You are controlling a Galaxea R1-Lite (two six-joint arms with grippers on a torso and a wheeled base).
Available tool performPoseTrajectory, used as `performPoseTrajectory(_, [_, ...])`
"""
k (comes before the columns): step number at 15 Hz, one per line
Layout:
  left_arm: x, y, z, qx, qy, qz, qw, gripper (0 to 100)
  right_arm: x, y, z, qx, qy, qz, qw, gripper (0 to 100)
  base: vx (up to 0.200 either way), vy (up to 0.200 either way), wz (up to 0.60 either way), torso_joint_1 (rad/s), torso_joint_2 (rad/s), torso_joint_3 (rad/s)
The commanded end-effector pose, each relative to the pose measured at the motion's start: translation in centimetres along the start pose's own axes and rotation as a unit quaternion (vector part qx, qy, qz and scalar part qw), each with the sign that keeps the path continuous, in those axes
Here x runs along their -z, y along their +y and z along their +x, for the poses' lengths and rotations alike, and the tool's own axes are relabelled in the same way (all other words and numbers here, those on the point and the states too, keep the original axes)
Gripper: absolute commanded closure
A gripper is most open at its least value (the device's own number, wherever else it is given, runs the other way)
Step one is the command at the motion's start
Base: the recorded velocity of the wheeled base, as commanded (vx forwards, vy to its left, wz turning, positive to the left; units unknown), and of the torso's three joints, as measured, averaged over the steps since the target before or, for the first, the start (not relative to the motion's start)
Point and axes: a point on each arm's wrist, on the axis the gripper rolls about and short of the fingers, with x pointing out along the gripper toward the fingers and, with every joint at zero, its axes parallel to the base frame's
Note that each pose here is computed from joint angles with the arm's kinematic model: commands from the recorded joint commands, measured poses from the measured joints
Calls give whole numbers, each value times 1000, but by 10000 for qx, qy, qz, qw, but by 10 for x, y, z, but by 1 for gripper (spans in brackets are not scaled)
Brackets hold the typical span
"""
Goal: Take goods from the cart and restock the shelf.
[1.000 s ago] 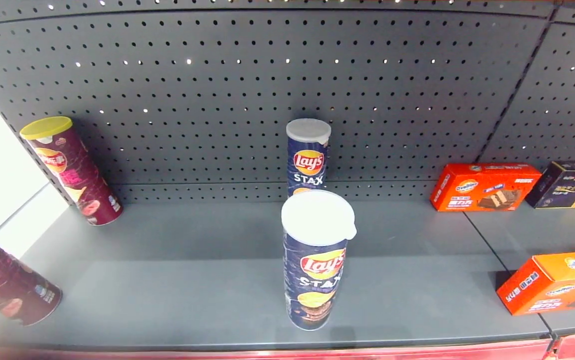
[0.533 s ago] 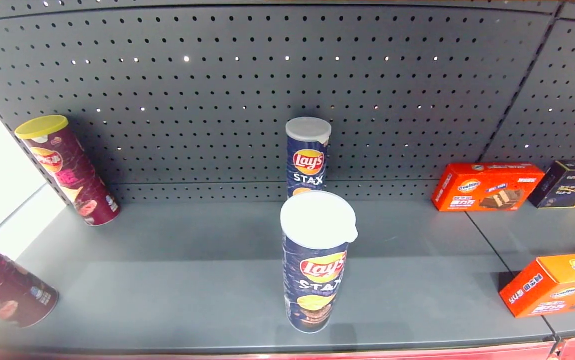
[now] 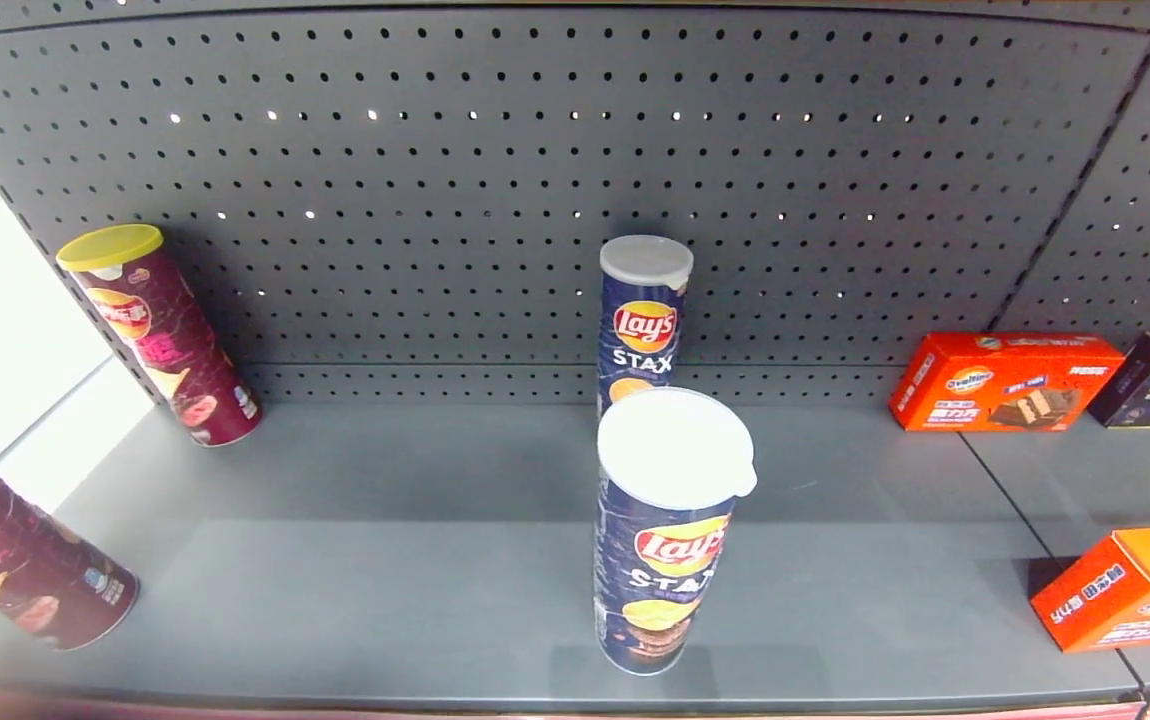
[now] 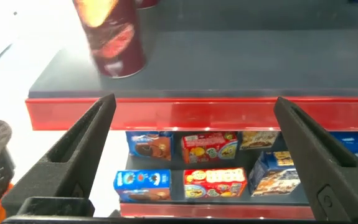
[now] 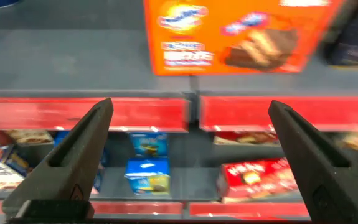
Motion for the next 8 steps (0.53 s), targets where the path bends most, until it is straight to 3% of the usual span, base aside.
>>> performPoseTrajectory(1, [0, 0, 0, -11, 0, 4, 10000, 0, 0, 0, 0, -4, 14, -2, 10000, 0, 0, 0, 0, 0, 0, 0])
performPoseTrajectory(8, [0, 0, 0, -26, 0, -12, 10000, 0, 0, 0, 0, -4, 14, -2, 10000, 0, 0, -29, 0, 1, 0, 0])
